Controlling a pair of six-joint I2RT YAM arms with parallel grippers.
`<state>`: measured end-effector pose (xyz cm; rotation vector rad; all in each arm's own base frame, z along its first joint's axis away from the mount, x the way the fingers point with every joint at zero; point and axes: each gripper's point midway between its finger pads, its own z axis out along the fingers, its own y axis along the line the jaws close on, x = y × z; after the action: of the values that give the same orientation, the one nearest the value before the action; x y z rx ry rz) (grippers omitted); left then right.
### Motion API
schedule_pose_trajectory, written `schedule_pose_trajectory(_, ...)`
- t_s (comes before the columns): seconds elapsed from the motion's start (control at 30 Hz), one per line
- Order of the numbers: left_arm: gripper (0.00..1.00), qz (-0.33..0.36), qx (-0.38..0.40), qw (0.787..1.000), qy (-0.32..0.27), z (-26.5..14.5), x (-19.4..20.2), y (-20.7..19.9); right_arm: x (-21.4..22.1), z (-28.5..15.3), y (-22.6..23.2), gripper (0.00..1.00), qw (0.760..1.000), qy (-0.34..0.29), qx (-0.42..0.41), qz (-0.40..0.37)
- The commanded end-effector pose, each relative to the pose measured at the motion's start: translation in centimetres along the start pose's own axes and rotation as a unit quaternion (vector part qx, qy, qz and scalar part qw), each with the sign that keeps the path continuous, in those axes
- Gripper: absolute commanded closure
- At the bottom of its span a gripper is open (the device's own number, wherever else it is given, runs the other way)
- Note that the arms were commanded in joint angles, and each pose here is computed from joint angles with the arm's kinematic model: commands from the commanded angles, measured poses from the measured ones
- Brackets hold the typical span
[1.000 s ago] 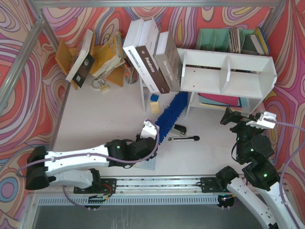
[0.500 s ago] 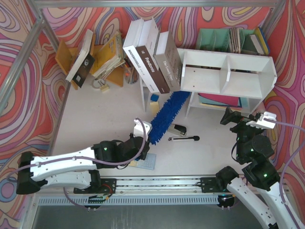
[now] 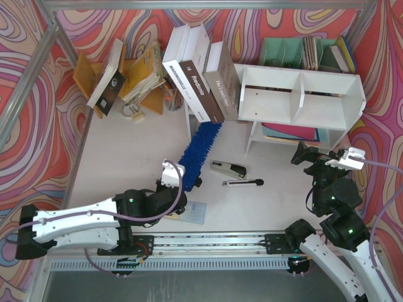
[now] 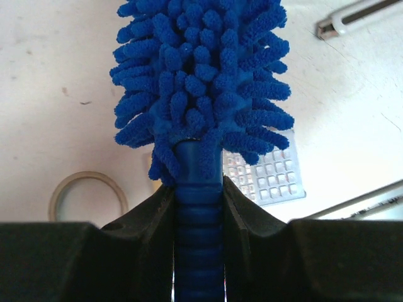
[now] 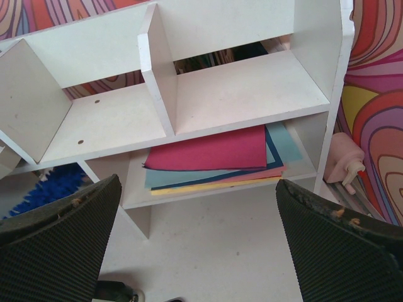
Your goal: Dust the bookshelf with a duster
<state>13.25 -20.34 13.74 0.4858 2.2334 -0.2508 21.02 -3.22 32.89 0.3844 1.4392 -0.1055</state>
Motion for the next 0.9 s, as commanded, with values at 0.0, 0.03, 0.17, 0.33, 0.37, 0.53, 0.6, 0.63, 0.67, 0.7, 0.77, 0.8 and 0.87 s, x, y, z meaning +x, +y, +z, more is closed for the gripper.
schedule_pose_trajectory(0.0, 1.00, -0.018, -0.068, 0.996, -0.057, -1.3, -2.6, 3.6, 0.0, -0.1, -0.1, 0.01, 1.000, -0.002, 0.000, 0.006)
schedule_pose_trajectory(0.03, 1.00, -0.023, -0.076, 0.995, -0.062, -1.5, -2.8, 4.0, 0.0, -0.2, -0.1, 0.01, 1.000, -0.002, -0.001, 0.006)
schedule_pose_trajectory(0.17, 1.00, -0.041, -0.091, 0.992, -0.076, -1.8, -3.4, 5.2, 0.0, -0.1, -0.1, 0.01, 1.000, -0.001, -0.001, 0.005)
schedule_pose_trajectory(0.33, 1.00, -0.065, -0.108, 0.991, -0.048, -0.8, -1.8, 5.9, 0.1, -0.1, 0.0, 0.01, 1.000, 0.001, -0.001, 0.005)
schedule_pose_trajectory(0.37, 1.00, -0.067, -0.106, 0.991, -0.040, -0.5, -1.3, 5.7, 0.1, -0.1, 0.0, 0.01, 1.000, 0.001, -0.001, 0.005)
schedule_pose_trajectory(0.53, 1.00, -0.072, -0.080, 0.994, 0.005, 1.1, 1.4, 4.1, 0.0, -0.1, 0.0, 0.01, 1.000, -0.001, 0.000, 0.004)
schedule_pose_trajectory(0.6, 1.00, -0.075, -0.067, 0.995, 0.019, 1.8, 2.0, 3.1, 0.0, -0.1, -0.1, 0.01, 1.000, 0.000, 0.000, 0.003)
schedule_pose_trajectory(0.63, 1.00, -0.079, -0.057, 0.995, 0.023, 2.0, 2.1, 2.5, 0.0, -0.1, -0.1, 0.01, 1.000, 0.000, 0.001, 0.004)
schedule_pose_trajectory(0.67, 1.00, -0.079, -0.051, 0.995, 0.026, 2.3, 2.2, 2.0, 0.0, -0.1, -0.1, 0.01, 1.000, 0.000, 0.000, 0.004)
schedule_pose_trajectory(0.7, 1.00, -0.077, -0.048, 0.995, 0.029, 2.6, 2.4, 1.7, 0.0, -0.1, -0.1, 0.01, 1.000, 0.000, 0.001, 0.004)
schedule_pose_trajectory(0.77, 1.00, -0.075, -0.045, 0.996, 0.031, 2.9, 2.2, 1.2, 0.0, -0.1, -0.1, 0.01, 1.000, -0.001, 0.001, 0.004)
schedule_pose_trajectory(0.8, 1.00, -0.071, -0.046, 0.996, 0.031, 2.9, 1.9, 1.1, 0.0, -0.2, -0.1, 0.01, 1.000, -0.001, 0.001, 0.005)
schedule_pose_trajectory(0.87, 1.00, -0.060, -0.054, 0.997, 0.019, 2.5, 0.8, 1.4, 0.0, -0.2, -0.2, 0.01, 1.000, -0.001, 0.001, 0.006)
